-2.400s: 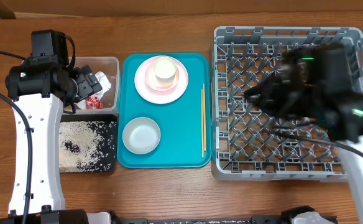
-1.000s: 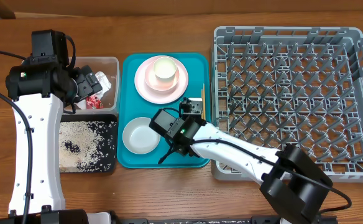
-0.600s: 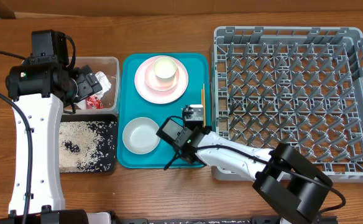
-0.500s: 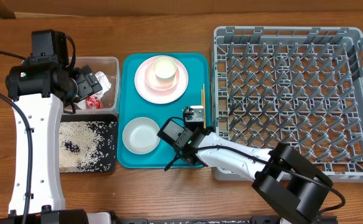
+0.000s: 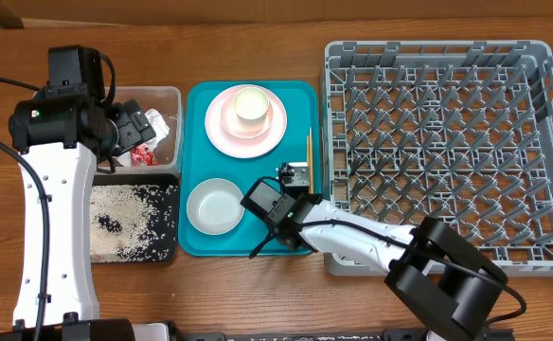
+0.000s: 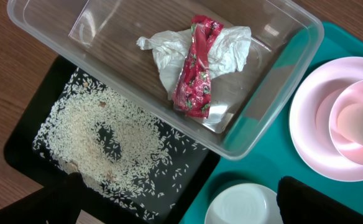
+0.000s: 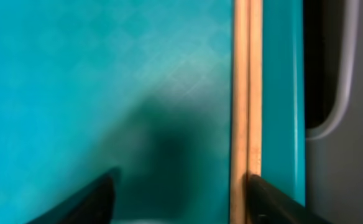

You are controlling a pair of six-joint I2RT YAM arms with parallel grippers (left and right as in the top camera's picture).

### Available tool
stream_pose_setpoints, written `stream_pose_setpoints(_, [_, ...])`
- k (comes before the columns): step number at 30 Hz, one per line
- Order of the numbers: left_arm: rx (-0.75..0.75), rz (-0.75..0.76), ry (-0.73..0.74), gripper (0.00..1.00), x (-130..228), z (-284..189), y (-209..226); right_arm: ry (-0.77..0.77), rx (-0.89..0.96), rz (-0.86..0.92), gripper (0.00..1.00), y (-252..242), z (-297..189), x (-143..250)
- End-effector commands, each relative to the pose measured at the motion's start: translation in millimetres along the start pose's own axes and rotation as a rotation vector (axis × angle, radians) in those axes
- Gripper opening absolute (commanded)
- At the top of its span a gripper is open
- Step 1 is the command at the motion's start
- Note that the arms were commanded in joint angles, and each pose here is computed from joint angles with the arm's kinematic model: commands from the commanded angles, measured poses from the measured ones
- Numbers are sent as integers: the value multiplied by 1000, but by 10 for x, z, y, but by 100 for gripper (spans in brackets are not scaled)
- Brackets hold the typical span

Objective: Sort waste into correct bins and load items into the dishwasher
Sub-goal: 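Lower the right gripper and close it on the wooden chopsticks, then lift the chopsticks and carry them over the dish rack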

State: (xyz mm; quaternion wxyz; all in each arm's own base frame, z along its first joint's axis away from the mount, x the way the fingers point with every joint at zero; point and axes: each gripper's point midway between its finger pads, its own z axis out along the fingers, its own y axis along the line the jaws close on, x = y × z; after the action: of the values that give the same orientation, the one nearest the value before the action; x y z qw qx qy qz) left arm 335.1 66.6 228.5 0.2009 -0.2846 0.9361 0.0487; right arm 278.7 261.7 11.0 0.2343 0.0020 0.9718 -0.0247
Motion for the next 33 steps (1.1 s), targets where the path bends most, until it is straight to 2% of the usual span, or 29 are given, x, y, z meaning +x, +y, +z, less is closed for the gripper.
stream_pose_setpoints(1, [0, 6, -23, 100, -43, -59, 17, -4, -1, 16, 68, -35, 8, -37])
stream_pose_setpoints(24, [0, 6, -23, 100, -43, -59, 17, 24, -33, 18, 68, -33, 99, 107])
stream_pose_setpoints(25, [0, 6, -23, 100, -43, -59, 17, 36, -50, 20, 64, 1, 97, 125])
stream_pose_setpoints(28, [0, 6, -23, 100, -43, -59, 17, 46, -83, 28, 39, 70, 91, 129])
stream_pose_setpoints(29, [0, 6, -23, 100, -43, -59, 17, 44, -84, 28, 21, 73, 90, 123])
stream_pose_setpoints(30, [0, 6, -23, 100, -43, -59, 17, 45, -83, 28, 12, 70, 91, 124])
stream_pose_setpoints(32, [0, 6, -23, 100, -43, -59, 17, 46, -81, 26, 4, 65, 91, 130])
stream_pose_setpoints(33, [0, 6, -23, 100, -43, -59, 17, 46, -81, 26, 4, 65, 91, 130])
